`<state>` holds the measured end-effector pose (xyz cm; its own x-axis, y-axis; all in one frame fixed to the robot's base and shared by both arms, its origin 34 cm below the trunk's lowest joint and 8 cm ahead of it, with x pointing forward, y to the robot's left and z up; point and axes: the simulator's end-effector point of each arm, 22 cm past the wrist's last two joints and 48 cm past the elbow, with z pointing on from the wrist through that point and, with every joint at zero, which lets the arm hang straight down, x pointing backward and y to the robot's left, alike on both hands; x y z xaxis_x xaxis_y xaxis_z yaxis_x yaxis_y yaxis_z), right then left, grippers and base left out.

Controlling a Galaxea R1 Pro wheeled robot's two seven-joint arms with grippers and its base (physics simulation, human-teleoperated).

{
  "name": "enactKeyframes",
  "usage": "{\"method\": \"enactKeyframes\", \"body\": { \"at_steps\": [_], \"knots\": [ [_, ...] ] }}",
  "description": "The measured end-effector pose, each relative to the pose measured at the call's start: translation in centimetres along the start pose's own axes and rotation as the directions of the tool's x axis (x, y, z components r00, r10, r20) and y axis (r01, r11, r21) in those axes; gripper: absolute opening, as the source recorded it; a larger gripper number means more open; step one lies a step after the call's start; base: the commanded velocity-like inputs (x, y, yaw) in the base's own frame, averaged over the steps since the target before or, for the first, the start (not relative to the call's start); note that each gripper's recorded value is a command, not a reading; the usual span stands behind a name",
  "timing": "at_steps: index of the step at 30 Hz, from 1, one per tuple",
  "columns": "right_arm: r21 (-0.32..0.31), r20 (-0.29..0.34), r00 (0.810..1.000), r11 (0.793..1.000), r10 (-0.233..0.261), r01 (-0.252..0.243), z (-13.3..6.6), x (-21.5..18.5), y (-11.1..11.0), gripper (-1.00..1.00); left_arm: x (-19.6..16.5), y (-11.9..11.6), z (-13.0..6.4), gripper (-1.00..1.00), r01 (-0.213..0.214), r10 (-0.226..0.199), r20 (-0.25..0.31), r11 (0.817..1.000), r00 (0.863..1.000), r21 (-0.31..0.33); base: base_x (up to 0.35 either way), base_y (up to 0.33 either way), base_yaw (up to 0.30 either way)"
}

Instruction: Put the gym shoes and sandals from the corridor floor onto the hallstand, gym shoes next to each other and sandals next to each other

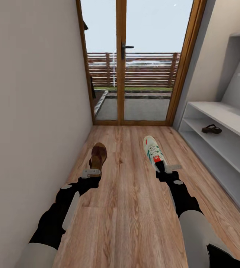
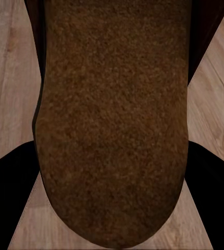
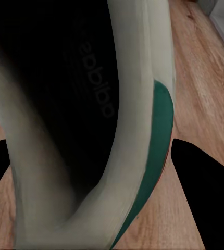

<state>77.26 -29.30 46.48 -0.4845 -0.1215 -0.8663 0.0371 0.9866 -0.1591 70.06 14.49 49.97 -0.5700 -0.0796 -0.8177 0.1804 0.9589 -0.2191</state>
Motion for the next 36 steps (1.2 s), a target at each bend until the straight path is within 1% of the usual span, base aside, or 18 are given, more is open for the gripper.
{"method": "enactKeyframes", "body": {
  "at_steps": [11, 16, 36],
  "knots": [
    [0.000, 0.000, 1.000, 1.000, 0.000, 0.000, 0.00, 0.00, 0.00, -1.00, -0.01, -0.03, 0.00, -1.00, 0.000, 0.000, 0.000, 1.000, 1.000, 0.001, 0.346, 0.000, -0.001],
    [0.000, 0.000, 1.000, 1.000, 0.000, 0.000, 0.00, 0.00, 0.00, -1.00, -0.01, -0.02, 0.00, -1.00, 0.000, 0.000, 0.000, 1.000, 1.000, 0.001, 0.346, 0.000, -0.066],
    [0.000, 0.000, 1.000, 1.000, 0.000, 0.000, 0.00, 0.00, -0.01, -1.00, -0.01, -0.05, 0.01, -1.00, 0.000, 0.000, 0.000, 1.000, 1.000, 0.002, 0.346, 0.000, -0.243]
  ]
}}
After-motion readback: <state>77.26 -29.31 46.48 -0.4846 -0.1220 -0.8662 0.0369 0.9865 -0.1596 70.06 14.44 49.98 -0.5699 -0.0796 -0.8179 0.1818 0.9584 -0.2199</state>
